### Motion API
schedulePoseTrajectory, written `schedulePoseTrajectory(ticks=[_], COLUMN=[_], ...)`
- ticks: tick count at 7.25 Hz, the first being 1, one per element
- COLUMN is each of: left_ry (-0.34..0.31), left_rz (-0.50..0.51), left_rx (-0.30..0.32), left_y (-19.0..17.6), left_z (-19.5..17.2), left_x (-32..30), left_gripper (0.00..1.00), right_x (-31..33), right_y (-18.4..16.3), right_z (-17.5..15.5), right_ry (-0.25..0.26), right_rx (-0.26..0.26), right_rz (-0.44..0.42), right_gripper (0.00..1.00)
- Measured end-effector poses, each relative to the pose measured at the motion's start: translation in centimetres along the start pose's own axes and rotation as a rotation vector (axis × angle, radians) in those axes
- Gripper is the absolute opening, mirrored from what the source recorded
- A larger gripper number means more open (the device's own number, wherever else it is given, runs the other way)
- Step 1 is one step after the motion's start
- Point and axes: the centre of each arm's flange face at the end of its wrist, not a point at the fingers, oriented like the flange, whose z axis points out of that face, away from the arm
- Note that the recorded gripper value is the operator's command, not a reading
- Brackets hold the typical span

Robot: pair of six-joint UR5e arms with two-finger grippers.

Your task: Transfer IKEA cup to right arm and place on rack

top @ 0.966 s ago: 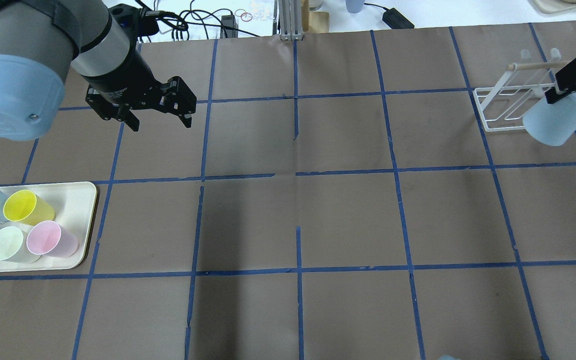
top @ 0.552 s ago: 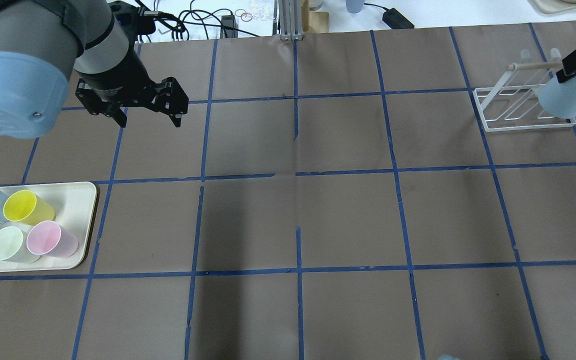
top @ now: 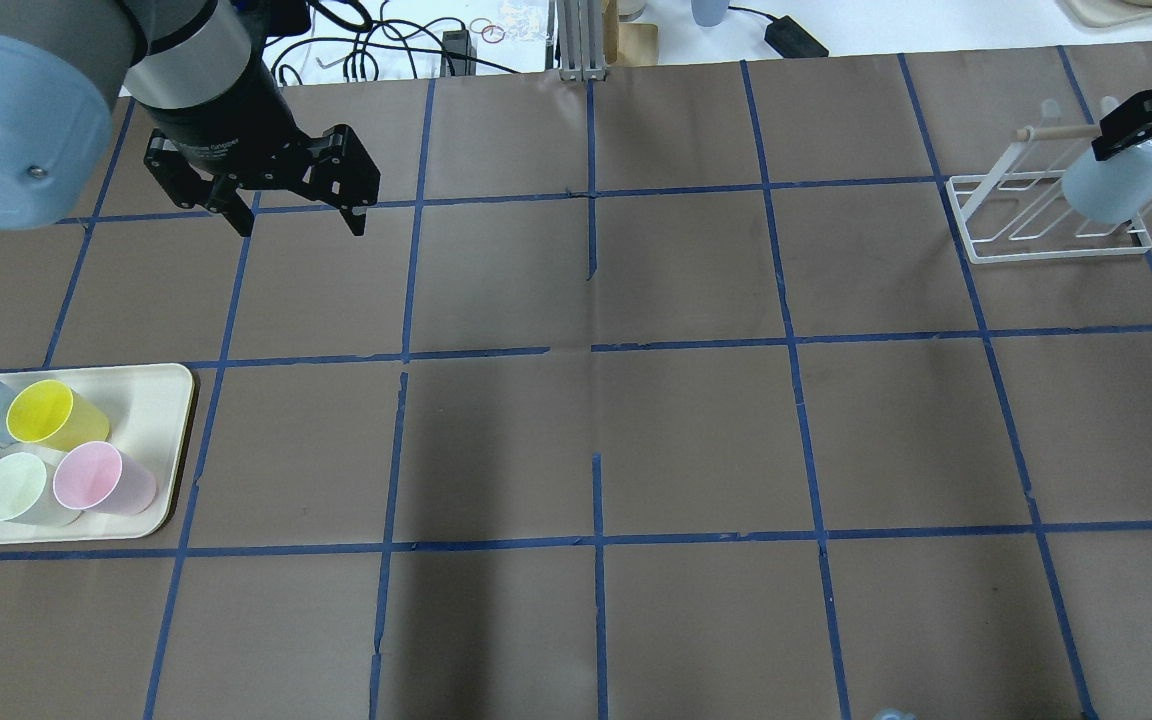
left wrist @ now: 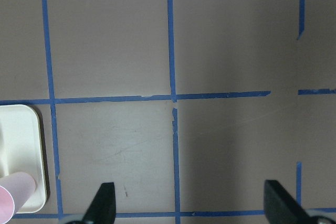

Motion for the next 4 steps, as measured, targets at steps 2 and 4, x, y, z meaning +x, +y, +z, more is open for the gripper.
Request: schedulePoseTrajectory(ticks=[2, 4], left_ry=[0.029, 0.036], left_rz=[-0.012, -0.03], left_rx=[-0.012, -0.008], left_y=[0.8, 0.8], left_z=[0.3, 0.3], left_x=[-0.1, -0.2], left_gripper=[1.0, 1.0], right_x=[0.7, 1.5], right_y=[-0.4, -1.0], right_z=[2.0, 3.8], right_ry=[-0.002, 0.018], right_rx=[-0.001, 0.03], right_rz=[-0.001, -0.004], right_gripper=[0.0, 0.0])
